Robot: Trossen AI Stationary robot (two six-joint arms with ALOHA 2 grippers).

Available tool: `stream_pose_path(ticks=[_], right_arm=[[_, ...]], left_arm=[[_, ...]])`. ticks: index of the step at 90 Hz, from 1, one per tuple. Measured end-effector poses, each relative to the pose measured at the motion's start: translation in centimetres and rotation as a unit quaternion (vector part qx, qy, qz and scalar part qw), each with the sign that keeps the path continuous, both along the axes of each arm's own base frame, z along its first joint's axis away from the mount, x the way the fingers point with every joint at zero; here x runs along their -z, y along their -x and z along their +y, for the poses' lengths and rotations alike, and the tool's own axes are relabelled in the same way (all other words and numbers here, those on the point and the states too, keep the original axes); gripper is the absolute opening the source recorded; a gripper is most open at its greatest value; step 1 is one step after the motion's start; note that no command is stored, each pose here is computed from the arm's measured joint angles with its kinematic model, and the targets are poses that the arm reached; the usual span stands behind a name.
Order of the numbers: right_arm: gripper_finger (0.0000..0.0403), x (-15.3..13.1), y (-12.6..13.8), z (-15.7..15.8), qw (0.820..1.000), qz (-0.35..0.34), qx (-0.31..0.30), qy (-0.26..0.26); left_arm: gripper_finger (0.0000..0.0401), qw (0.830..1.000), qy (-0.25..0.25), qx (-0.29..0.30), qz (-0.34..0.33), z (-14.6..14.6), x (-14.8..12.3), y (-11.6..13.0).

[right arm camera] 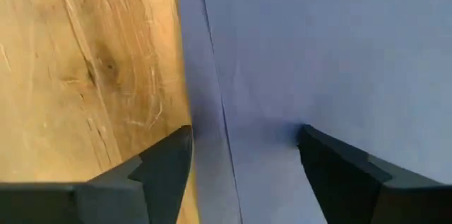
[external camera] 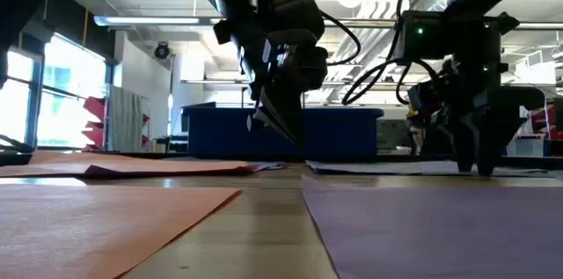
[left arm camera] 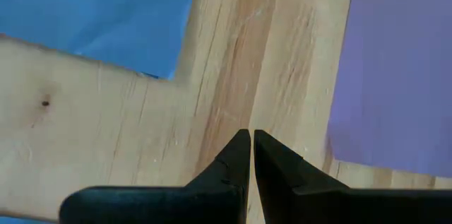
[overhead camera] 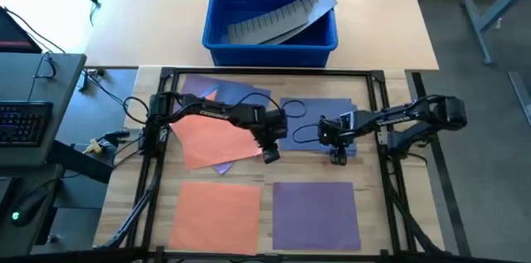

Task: Organize paper
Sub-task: Stack the blue paper on top of the blue paper

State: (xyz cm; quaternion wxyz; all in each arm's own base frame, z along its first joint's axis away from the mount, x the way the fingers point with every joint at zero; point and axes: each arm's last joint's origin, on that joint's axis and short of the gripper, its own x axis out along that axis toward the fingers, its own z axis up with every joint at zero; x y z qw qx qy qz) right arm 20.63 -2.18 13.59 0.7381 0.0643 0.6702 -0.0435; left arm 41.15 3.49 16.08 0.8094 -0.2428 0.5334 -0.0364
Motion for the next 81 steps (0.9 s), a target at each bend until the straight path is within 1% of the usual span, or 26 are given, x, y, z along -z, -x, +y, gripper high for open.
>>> stream_pose_path(ticks=[13,37,48,59,71,76,81], right_arm=[[0.023,0.0,0.0,0.1,1.0,-0.001,0.0,0.003],[0.0161,-0.1,0.0,0.1,1.0,0.003,0.014,-0.001],[0.0146,-0.6,-0.3,0.1,1.0,0.002,0.014,-0.004],[0.0158,-1.3,-0.8,0.1,1.0,-0.002,0.007,-0.006],[0.0197,-1.2,-0.7,0.1,1.0,-0.001,0.006,-0.001],[0.0215,-1.0,-0.5,0.0,1.0,0.005,0.018,0.003],[0.023,-0.9,-0.3,0.0,0.999,0.012,0.046,0.011]], left_arm=[[0.0,1.0,-0.005,-0.002,0.0,0.0,0.0,0.0],[0.0,1.0,-0.009,-0.004,0.001,0.1,0.0,0.0],[0.0,1.0,-0.009,-0.004,0.001,0.1,0.0,0.0],[0.0,1.0,-0.008,-0.004,0.001,0.1,0.0,0.0],[0.0,1.0,-0.009,-0.004,0.001,0.1,0.0,0.0],[0.0,1.0,-0.009,-0.004,0.001,0.1,0.0,0.0],[0.0,1.0,-0.009,-0.004,0.001,0.1,0.0,0.0]])
